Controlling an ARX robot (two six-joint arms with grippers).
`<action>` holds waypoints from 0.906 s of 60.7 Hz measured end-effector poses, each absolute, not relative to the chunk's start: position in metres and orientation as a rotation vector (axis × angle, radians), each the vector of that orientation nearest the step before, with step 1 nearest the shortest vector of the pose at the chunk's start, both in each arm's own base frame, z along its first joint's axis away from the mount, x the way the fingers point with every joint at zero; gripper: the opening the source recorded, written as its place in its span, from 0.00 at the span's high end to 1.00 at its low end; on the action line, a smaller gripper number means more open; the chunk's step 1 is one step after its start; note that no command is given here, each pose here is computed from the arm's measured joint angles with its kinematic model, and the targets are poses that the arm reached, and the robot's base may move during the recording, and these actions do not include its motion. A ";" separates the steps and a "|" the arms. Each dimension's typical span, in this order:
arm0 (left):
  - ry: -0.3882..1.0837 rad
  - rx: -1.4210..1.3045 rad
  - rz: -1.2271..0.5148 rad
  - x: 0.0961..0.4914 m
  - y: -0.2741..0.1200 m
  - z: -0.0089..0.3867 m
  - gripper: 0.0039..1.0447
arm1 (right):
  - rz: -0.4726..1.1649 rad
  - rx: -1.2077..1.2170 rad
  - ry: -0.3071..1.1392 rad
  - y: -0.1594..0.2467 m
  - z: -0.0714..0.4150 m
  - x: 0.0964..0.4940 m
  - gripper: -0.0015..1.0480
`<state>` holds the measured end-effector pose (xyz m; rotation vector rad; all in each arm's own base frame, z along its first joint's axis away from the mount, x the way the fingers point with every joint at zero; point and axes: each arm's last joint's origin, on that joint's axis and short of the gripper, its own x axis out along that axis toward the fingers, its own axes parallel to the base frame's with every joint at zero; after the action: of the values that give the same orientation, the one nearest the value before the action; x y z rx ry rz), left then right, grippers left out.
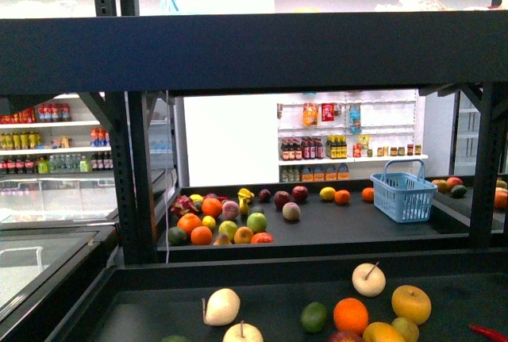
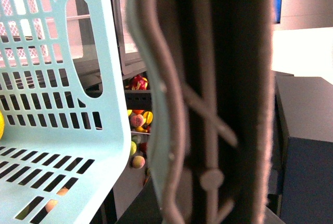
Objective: Pick lemon from shelf
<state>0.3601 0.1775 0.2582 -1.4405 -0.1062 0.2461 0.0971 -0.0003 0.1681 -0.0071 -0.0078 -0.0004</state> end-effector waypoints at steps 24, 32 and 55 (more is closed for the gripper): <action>-0.040 -1.435 0.288 0.350 0.202 0.251 0.90 | 0.000 -0.007 -0.008 0.000 0.168 0.097 0.02; -0.017 -1.419 0.287 0.348 0.205 0.250 0.90 | 0.000 -0.007 -0.008 0.000 0.168 0.097 0.02; 0.042 -1.296 0.242 0.348 0.204 0.249 0.44 | 0.000 -0.007 -0.008 0.000 0.168 0.097 0.02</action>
<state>0.3483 0.2044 0.2493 -1.2963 0.0422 0.2422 0.0971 -0.0003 0.1681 -0.0071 -0.0078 -0.0004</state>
